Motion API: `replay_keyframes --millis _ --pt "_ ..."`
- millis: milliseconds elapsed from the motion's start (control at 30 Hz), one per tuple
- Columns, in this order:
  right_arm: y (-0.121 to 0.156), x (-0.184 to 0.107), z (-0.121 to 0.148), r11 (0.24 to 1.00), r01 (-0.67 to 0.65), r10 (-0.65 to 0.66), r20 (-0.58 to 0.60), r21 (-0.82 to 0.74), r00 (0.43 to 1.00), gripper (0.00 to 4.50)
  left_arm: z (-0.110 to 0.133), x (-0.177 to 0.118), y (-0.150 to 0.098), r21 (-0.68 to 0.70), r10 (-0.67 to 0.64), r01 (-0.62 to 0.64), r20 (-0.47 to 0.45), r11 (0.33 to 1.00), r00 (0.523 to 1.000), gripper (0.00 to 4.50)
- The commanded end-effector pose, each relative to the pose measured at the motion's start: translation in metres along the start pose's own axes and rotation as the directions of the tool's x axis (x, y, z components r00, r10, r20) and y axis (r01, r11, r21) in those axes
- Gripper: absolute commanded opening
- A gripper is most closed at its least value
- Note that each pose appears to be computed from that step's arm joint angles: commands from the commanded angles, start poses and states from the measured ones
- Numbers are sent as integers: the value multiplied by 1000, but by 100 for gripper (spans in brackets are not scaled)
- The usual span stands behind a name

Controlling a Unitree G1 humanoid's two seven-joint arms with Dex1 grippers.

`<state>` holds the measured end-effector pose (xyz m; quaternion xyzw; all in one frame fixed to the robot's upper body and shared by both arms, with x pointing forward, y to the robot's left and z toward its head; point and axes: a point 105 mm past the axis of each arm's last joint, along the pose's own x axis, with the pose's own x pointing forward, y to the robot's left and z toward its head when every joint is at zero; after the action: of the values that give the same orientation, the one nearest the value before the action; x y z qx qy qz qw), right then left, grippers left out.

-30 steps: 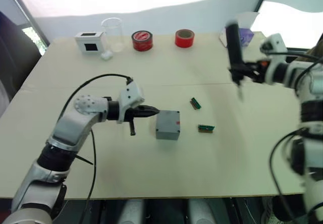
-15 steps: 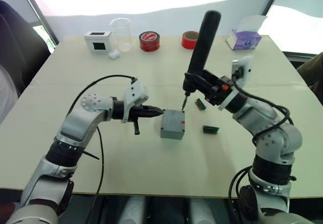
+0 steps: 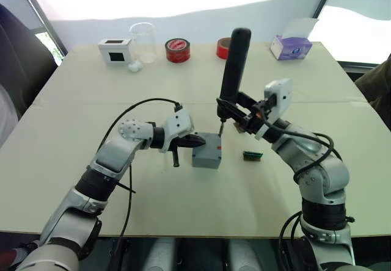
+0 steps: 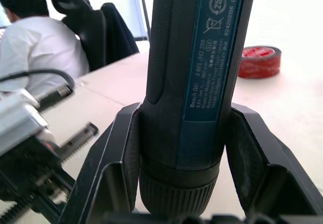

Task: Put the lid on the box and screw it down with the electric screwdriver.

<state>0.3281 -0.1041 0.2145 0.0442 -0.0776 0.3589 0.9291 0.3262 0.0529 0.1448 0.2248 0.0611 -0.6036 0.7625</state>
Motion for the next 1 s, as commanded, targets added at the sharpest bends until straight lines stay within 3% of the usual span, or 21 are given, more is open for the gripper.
replay_keyframes --millis 33,600,1000 --pt "2 2 16 999 3 0 80 -37 997 182 -1 -3 -3 -1 -8 8 -4 1000 1000 0" --pt "1 5 35 999 -17 12 159 28 987 182 -2 -3 -3 -5 -5 5 -12 1000 1000 0" --pt "-3 7 14 1000 5 -5 107 2 994 182 -4 -3 -3 -5 3 -3 -18 1000 1000 0"
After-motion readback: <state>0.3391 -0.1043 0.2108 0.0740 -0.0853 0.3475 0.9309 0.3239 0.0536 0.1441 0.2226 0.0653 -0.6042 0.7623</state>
